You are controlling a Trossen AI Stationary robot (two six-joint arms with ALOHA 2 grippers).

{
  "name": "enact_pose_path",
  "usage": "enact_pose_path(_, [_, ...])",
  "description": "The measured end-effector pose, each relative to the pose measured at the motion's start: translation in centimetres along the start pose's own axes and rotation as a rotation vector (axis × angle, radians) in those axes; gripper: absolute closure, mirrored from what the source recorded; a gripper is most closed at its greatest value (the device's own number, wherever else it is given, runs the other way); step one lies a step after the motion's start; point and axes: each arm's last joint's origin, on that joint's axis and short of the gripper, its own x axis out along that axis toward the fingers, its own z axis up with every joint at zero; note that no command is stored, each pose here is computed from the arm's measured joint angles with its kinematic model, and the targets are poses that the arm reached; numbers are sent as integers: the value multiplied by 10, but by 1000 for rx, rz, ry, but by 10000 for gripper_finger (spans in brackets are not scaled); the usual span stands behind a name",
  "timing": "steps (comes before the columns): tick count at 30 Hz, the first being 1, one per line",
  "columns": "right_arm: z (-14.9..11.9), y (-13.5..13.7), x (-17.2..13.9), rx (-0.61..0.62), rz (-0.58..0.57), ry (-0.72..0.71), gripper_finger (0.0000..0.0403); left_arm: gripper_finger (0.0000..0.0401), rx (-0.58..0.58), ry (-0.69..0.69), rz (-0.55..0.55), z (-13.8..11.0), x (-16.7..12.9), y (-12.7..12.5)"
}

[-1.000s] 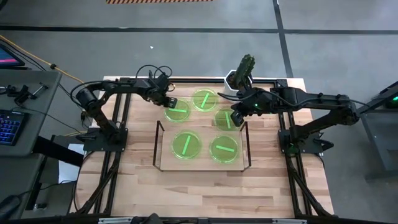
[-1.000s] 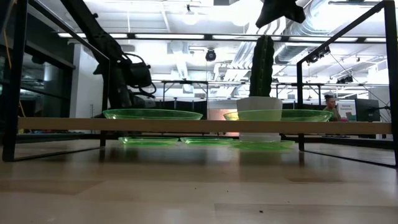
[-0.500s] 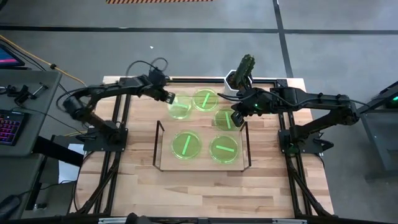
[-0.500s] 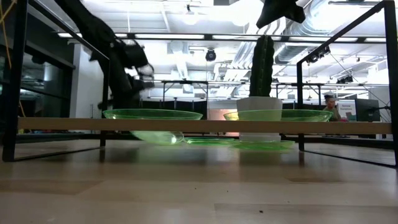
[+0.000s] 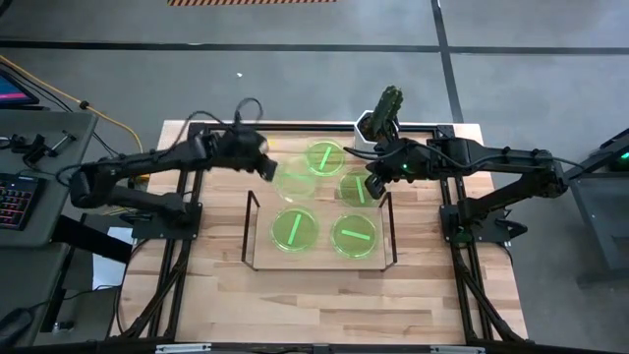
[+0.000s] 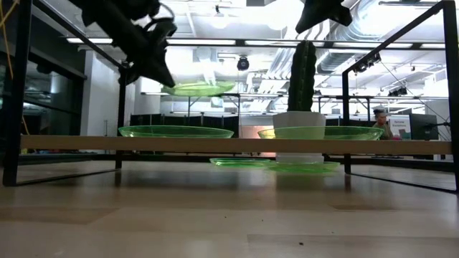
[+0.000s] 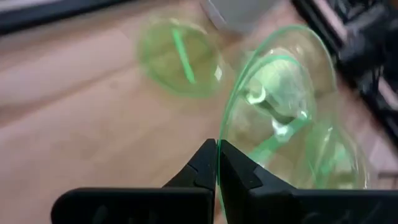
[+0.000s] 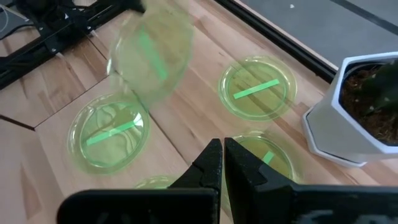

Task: Place and stack plates onto a shelf
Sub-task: Stack the green transparent plate on top of the green transparent plate

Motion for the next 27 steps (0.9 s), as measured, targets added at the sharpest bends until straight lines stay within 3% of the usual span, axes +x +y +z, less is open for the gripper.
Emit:
enact_pose_path(3, [0, 0, 0, 0, -2, -2, 403, 401, 57, 8, -15, -1, 2, -22])
enact_pose_path(6, [1, 0, 0, 3, 2, -8, 403, 401, 146, 2, -13, 16, -3, -37])
enact_pose_path(11, [1, 0, 0, 2, 4, -7, 403, 401, 402, 39, 59, 53, -9, -56])
enact_pose_path(14, [0, 1, 0, -12, 11, -1, 403, 401, 579, 112, 48, 64, -3, -68])
enact_pose_path(20, [0, 1, 0, -13, 16, 1, 403, 401, 876, 246, -64, 49, 14, -97])
enact_pose_path(27, [0, 1, 0, -13, 18, 2, 403, 401, 1019, 280, -96, 18, 31, -127])
